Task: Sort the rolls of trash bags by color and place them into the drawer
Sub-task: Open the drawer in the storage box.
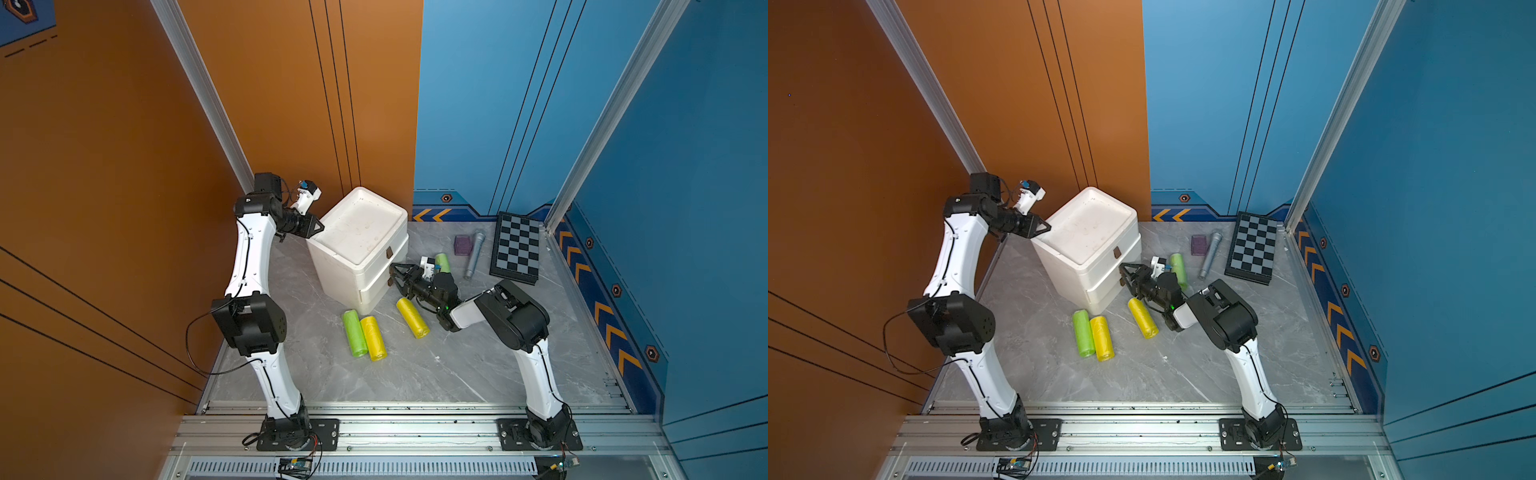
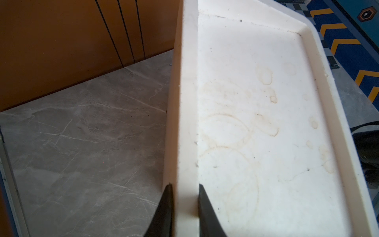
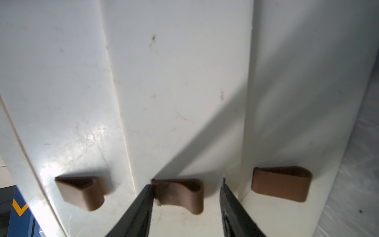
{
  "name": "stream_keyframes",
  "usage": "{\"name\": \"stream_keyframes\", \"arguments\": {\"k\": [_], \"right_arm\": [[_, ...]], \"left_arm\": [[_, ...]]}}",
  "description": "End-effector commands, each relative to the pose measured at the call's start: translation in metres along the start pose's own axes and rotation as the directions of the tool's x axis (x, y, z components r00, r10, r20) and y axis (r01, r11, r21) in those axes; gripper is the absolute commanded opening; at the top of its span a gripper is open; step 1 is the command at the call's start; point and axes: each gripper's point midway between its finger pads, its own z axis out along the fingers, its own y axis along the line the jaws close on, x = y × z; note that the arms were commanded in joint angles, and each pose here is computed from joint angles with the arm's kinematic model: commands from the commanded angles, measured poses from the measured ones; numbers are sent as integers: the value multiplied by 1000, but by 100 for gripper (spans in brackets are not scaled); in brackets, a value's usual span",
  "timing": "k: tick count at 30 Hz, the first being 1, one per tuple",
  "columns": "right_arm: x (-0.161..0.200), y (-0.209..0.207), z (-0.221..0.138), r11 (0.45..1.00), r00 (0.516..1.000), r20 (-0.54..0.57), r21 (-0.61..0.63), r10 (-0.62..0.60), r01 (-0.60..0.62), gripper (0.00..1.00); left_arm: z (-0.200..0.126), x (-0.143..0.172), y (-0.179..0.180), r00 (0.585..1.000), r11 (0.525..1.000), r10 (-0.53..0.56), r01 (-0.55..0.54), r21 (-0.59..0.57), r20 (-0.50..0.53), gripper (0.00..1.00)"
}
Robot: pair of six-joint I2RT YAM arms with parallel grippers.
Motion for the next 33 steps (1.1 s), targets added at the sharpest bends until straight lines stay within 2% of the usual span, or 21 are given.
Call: {"name": "stream_keyframes", "arguments": {"k": [1, 6, 11, 18, 23, 25, 33], "right_arm": [[1, 6, -3, 999, 1000, 15, -48, -1, 1, 53], [-1, 7, -3, 998, 1000, 18, -67, 0, 2, 52], [-2, 9, -3, 996, 1000, 21, -85, 3, -1, 46], [0, 15, -4, 996, 1000, 14, -93, -8, 9, 34], [-1, 16, -5, 996, 1000, 15, -94, -6, 8, 30], [-1, 16, -5, 996, 1000, 15, -93, -5, 7, 24], [-2, 10, -4, 996, 1000, 14, -84, 1, 0, 22]], "left_arm": [[-20, -16, -38, 997, 990, -38, 28, 141, 68, 0], [-20, -17, -38, 997, 990, -39, 29, 140, 69, 0], [-20, -17, -38, 997, 990, -38, 28, 140, 69, 0], [-20, -16, -38, 997, 990, -40, 30, 138, 67, 0], [-20, -17, -38, 997, 990, -39, 29, 138, 69, 0], [-21, -17, -38, 997, 990, -38, 28, 136, 71, 0], [-21, -16, -38, 997, 990, -38, 29, 135, 68, 0]]}}
